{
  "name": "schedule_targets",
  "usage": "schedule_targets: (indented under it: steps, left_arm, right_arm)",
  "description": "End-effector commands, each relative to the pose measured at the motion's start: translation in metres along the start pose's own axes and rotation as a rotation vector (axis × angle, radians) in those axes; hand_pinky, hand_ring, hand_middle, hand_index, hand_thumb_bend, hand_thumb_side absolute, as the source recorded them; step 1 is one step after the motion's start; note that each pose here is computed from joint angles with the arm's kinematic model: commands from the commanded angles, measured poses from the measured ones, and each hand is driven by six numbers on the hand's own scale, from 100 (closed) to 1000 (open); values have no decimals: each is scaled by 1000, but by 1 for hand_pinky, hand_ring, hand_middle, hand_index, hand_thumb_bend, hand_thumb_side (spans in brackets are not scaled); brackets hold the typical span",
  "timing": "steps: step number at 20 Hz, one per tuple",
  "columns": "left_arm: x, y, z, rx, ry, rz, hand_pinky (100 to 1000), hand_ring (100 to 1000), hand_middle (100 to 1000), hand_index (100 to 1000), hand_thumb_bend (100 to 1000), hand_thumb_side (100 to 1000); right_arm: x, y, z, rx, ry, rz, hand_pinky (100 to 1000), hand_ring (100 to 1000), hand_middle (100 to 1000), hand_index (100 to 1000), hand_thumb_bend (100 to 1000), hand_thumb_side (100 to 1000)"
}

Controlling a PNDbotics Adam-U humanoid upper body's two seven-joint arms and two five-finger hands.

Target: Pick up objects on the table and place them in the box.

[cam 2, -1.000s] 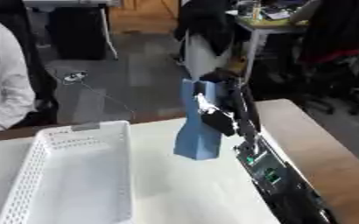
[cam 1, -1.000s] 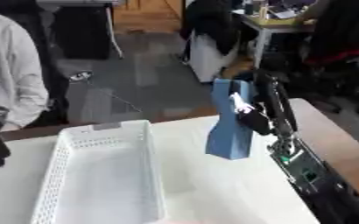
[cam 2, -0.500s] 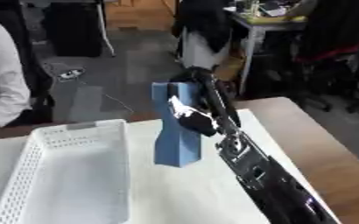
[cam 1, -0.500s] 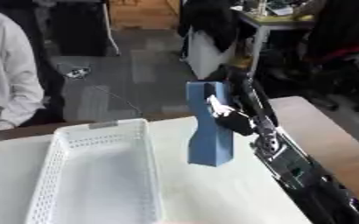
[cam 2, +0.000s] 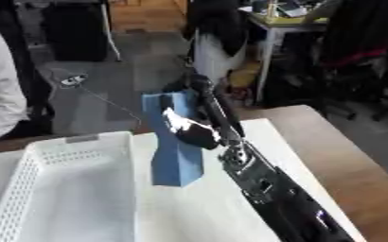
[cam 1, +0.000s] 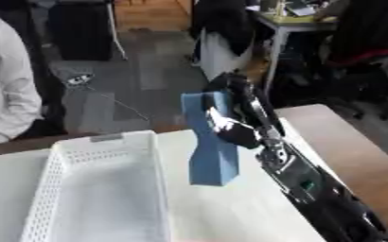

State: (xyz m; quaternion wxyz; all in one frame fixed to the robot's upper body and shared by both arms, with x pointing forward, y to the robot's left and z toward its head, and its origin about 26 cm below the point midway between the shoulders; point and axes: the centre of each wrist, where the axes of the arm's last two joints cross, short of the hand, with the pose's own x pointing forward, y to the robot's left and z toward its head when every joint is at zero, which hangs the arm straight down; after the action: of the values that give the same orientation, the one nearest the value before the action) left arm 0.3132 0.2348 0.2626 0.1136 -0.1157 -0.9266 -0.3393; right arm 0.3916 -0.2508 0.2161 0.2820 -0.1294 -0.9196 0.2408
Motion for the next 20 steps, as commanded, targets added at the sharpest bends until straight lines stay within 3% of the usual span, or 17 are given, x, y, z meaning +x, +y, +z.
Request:
schedule_targets:
  steps: [1, 7, 13, 20]
  left_arm:
    - [6, 5, -9, -4, -19, -36, 565, 506, 739, 873, 748, 969]
    - [7, 3, -21, -7, -30, -73, 578, 520, 749, 878, 737, 978]
    - [8, 1, -35, 1, -58, -150, 588, 531, 758, 883, 728, 988]
    - [9, -5, -51, -45, -68, -200, 590, 540, 767, 889, 732, 1000]
  right_arm:
    - [7, -7, -14, 13, -45, 4, 100, 100, 100, 138, 100, 100]
    - [13, -4, -24, 19, -98, -57, 100, 100, 100, 141, 100, 100]
    - [19, -4, -33, -133, -230, -170, 100, 100, 100, 177, 100, 100]
    - [23, -3, -38, -181, -320, -227, 100, 100, 100, 196, 100, 100]
